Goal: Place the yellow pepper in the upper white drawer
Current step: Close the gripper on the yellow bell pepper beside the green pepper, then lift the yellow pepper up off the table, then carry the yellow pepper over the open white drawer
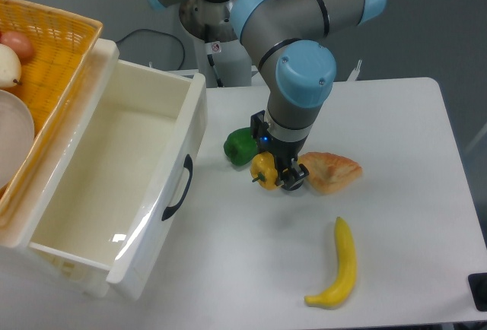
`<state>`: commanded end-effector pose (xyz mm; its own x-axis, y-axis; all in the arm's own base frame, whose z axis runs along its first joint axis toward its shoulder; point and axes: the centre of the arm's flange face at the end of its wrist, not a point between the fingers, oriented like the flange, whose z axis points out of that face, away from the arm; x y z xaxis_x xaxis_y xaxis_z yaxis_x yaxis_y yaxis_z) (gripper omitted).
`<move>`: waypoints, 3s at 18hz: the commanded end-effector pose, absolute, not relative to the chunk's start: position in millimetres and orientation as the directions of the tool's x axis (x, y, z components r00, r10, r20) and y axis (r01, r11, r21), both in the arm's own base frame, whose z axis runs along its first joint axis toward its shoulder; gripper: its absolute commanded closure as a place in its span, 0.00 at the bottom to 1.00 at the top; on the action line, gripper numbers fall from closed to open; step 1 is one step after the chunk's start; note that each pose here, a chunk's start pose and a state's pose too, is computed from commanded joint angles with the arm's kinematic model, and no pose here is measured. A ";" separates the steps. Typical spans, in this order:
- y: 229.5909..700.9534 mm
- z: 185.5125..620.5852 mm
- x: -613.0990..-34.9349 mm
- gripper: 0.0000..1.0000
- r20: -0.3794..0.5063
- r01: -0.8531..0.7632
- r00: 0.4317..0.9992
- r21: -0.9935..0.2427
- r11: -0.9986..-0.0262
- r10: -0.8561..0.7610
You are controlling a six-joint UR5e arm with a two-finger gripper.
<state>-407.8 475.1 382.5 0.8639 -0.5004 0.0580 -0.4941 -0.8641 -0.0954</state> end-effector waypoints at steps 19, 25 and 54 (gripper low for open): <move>436.5 430.4 -412.1 0.86 0.098 -0.268 0.953 -0.165 -0.949 -0.286; 430.7 440.6 -419.0 0.86 0.146 -0.146 0.972 -0.233 -0.961 -0.183; 471.6 524.7 -303.3 0.85 0.400 0.239 0.914 -0.396 -0.887 0.068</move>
